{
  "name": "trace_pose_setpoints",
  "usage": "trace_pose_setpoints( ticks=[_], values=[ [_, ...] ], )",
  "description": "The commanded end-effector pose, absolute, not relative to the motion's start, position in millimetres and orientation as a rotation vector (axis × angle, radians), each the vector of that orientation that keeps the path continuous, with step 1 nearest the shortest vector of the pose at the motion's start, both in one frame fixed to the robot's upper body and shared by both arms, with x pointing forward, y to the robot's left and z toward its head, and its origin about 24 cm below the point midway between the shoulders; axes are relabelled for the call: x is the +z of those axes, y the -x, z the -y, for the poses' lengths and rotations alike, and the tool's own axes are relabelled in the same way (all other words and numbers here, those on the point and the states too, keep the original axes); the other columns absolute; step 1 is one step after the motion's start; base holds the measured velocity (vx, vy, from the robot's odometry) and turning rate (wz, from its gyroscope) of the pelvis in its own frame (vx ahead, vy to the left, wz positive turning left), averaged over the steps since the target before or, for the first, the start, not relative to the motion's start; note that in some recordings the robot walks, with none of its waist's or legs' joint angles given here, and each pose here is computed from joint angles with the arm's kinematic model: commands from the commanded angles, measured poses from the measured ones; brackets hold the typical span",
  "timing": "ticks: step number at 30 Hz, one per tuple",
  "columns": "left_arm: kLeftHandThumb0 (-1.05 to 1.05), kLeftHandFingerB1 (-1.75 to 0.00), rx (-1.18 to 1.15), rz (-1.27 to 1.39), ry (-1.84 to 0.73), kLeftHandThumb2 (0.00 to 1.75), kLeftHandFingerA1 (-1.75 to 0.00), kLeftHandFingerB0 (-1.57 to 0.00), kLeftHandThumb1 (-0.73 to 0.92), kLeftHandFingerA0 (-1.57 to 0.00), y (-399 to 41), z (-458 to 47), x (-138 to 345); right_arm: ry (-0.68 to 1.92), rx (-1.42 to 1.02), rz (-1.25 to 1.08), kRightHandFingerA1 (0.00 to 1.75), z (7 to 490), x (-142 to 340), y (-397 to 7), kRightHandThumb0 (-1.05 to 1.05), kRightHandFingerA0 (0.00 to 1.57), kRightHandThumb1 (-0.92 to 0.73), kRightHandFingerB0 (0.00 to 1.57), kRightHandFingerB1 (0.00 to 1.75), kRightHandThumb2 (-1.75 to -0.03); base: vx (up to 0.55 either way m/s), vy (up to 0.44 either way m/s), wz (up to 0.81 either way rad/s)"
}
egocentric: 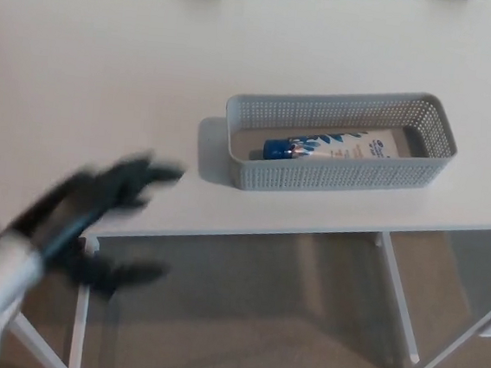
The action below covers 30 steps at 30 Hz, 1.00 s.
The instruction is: The robot walks towards a table in front, picks a shampoo with left hand and puts it in a small grey container
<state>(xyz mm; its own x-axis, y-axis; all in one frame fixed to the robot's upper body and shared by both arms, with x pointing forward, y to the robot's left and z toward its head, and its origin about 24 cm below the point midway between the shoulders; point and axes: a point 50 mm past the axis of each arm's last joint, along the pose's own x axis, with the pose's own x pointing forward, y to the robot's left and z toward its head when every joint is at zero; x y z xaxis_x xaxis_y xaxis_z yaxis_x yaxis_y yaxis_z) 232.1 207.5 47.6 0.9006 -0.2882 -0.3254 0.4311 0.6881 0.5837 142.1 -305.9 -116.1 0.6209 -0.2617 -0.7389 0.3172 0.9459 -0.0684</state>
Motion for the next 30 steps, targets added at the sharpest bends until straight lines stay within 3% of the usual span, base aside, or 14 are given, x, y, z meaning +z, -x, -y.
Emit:
trace_pose_setpoints(
  ticks=[1,7,10,11,12,16,17,18,22,24,25,27,28,30],
  values=[
    [-0.6,-0.46,-0.365,-0.525,-0.58,0.71,-0.51,-0.49,0.38,-0.59,21.0,-323.8,53.7,0.051,-0.346,-1.004,0.47,321.6,-127.6,-78.9,-0.25,0.63,-0.67,0.57,0.46,-0.59,0.0,0.0,0.0],
    [-0.55,-0.47,-0.637,-0.928,-0.85,0.69,-0.51,-0.53,0.36,-0.58,49.7,-346.6,32.2,0.051,-0.349,-1.072,0.5,322.3,-132.1,-43.9,-0.28,0.67,-0.7,0.54,0.43,-0.6,0.0,0.0,0.01],
    [-0.55,-0.47,-0.649,-0.954,-0.865,0.69,-0.51,-0.53,0.36,-0.58,52.6,-348.4,31.3,0.053,-0.349,-1.076,0.5,322.2,-132.3,-41.4,-0.28,0.67,-0.7,0.54,0.43,-0.6,0.0,0.0,0.0],
    [-0.4,-0.34,-0.639,-1.033,-0.97,0.53,-0.42,-0.42,0.48,-0.57,61.0,-349.9,17.9,0.059,-0.35,-1.102,0.52,321.7,-133.4,-30.9,-0.3,0.7,-0.68,0.58,0.45,-0.59,0.0,0.0,0.0],
    [-0.36,-0.33,-0.633,-1.122,-1.2,0.55,-0.57,-0.37,0.5,-0.59,79.0,-353.3,-3.1,0.071,-0.348,-1.155,0.51,318.7,-135.9,-10.3,-0.3,0.7,-0.65,0.58,0.45,-0.58,0.0,0.0,0.0],
    [-0.36,-0.33,-0.632,-1.123,-1.214,0.55,-0.57,-0.37,0.5,-0.59,82.8,-354.4,-5.7,0.073,-0.346,-1.161,0.51,317.7,-136.3,-8.0,-0.3,0.7,-0.65,0.58,0.45,-0.58,0.0,0.0,0.0],
    [-0.41,-0.45,-0.61,-1.191,-1.192,0.74,-0.76,-0.26,0.4,-0.65,84.0,-357.0,-20.0,0.076,-0.347,-1.165,0.51,317.6,-136.8,-10.3,-0.29,0.71,-0.69,0.59,0.45,-0.6,0.0,0.0,0.0],
    [-0.39,-0.35,-0.591,-1.287,-1.168,0.55,-0.68,-0.36,0.5,-0.67,81.1,-361.6,-42.9,0.08,-0.345,-1.161,0.51,317.6,-136.9,-14.6,-0.31,0.71,-0.67,0.57,0.45,-0.59,0.0,0.0,0.0],
    [-0.47,-0.31,-0.531,-1.311,-1.149,0.57,-0.53,-0.28,0.57,-0.61,56.2,-368.3,-66.0,0.076,-0.342,-1.139,0.5,317.5,-136.4,-20.7,-0.32,0.69,-0.65,0.57,0.45,-0.58,0.0,0.0,0.0],
    [-0.47,-0.31,-0.451,-1.289,-1.117,0.57,-0.54,-0.27,0.56,-0.61,43.4,-368.6,-75.2,0.081,-0.333,-1.146,0.51,316.3,-137.0,-18.4,-0.33,0.7,-0.65,0.59,0.45,-0.58,0.0,0.0,0.0],
    [-0.57,-0.42,-0.421,-1.253,-1.109,0.78,-0.64,-0.22,0.45,-0.59,34.7,-367.7,-78.1,0.079,-0.329,-1.145,0.49,316.1,-137.1,-20.6,-0.31,0.65,-0.64,0.55,0.44,-0.58,0.0,0.0,0.0],
    [-0.54,-0.42,-0.394,-1.229,-1.104,0.78,-0.66,-0.2,0.44,-0.6,28.0,-366.7,-81.1,0.079,-0.328,-1.146,0.5,316.0,-137.2,-21.7,-0.31,0.67,-0.63,0.56,0.45,-0.58,0.0,0.0,0.0],
    [-0.46,-0.3,-0.337,-1.208,-1.089,0.57,-0.58,-0.27,0.56,-0.61,18.0,-364.8,-85.8,0.076,-0.33,-1.143,0.51,316.3,-137.2,-24.0,-0.31,0.68,-0.64,0.58,0.46,-0.58,0.0,0.0,0.0],
    [-0.45,-0.3,-0.241,-1.176,-1.068,0.56,-0.58,-0.27,0.54,-0.65,2.2,-361.8,-92.9,0.07,-0.335,-1.137,0.51,316.6,-137.1,-28.1,-0.31,0.69,-0.64,0.58,0.46,-0.59,0.0,0.0,0.0]
  ],
)
